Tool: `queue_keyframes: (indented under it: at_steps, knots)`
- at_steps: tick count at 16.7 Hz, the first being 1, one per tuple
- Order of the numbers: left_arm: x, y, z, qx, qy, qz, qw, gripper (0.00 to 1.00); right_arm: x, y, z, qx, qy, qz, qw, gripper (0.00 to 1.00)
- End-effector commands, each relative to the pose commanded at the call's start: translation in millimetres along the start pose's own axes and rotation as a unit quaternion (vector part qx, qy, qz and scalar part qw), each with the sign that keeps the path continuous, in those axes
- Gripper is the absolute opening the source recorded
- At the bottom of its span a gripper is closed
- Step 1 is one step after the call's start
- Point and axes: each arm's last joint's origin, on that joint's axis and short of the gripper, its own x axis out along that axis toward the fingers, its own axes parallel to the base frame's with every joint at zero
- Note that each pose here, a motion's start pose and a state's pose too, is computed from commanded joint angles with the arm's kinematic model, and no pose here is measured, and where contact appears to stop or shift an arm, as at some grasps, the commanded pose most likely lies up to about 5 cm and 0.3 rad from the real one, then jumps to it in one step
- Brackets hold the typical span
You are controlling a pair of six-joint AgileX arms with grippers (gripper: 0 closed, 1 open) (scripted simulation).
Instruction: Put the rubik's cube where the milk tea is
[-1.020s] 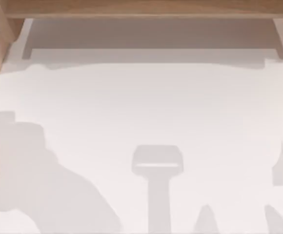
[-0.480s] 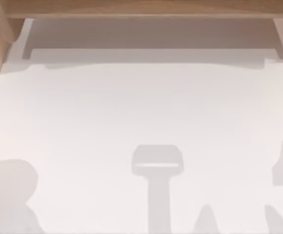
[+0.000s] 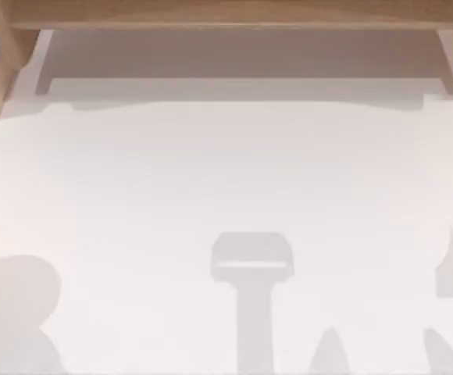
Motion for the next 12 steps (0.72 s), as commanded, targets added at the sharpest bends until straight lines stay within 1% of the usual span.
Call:
queue_keyframes:
  at_steps: [7, 12]
  knots:
    - [-1.4, 3.5, -1.4, -0.004, -0.007, 0.016, 1.0, 0.0, 0.0, 0.0, 0.0, 0.0, 0.0, 0.0, 1.0, 1.0]
    - [9.3, 0.1, -0.6, -0.001, 0.0, 0.006, 1.0, 0.0, 0.0, 0.0, 0.0, 0.0, 0.0, 0.0, 1.0, 1.0]
